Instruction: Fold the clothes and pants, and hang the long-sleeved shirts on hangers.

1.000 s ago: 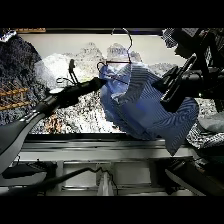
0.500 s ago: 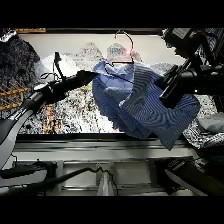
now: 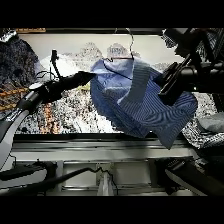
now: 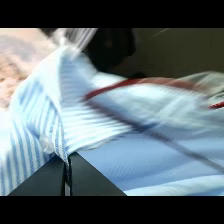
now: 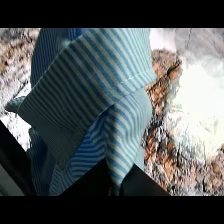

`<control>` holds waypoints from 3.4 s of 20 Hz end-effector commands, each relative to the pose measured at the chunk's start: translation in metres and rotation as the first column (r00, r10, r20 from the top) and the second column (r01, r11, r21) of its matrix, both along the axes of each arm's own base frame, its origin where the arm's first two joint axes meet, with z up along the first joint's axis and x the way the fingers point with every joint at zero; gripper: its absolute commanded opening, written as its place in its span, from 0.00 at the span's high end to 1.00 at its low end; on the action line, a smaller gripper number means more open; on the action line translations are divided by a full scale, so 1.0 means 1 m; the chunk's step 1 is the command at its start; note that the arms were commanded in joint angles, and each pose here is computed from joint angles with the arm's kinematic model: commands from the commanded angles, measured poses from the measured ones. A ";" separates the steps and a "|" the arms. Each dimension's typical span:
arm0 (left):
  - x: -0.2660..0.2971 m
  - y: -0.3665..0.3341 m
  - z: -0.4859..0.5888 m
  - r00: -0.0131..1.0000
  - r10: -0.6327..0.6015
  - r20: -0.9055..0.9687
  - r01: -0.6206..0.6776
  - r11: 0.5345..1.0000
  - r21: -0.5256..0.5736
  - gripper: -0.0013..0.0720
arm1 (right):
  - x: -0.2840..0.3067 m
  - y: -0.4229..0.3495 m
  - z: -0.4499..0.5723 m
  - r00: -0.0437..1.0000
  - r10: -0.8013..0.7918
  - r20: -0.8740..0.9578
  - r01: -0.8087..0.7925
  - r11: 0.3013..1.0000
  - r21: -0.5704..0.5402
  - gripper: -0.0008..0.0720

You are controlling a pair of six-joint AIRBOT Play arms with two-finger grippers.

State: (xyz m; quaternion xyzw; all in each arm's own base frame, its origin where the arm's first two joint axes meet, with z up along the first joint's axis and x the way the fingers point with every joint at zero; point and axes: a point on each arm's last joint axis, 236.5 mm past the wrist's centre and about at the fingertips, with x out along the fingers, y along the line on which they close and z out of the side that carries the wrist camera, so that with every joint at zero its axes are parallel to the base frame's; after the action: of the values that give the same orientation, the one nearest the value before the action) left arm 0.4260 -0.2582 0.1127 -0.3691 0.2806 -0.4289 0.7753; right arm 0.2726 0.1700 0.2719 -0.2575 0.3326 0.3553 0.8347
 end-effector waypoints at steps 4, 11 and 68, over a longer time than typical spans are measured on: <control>0.012 0.012 -0.017 0.998 0.058 0.009 -0.059 0.994 0.093 0.96 | -0.028 0.018 0.010 0.996 0.078 -0.033 -0.075 0.993 0.086 0.95; 0.015 0.013 -0.009 0.997 0.077 0.007 -0.077 0.995 0.059 0.96 | -0.034 0.000 -0.008 0.994 0.051 -0.098 -0.051 0.999 -0.003 0.95; -0.063 -0.007 -0.050 0.705 -0.637 0.313 -0.202 0.242 0.949 0.51 | 0.006 -0.477 0.208 -0.337 -0.866 0.368 0.711 0.022 0.702 0.95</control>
State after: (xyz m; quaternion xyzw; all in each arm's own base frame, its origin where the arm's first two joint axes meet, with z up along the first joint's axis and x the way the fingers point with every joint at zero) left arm 0.3565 -0.2724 0.0623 0.3633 0.2479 -0.3967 0.8057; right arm 0.3031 -0.2834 0.4657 0.0112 0.0042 -0.4259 0.9047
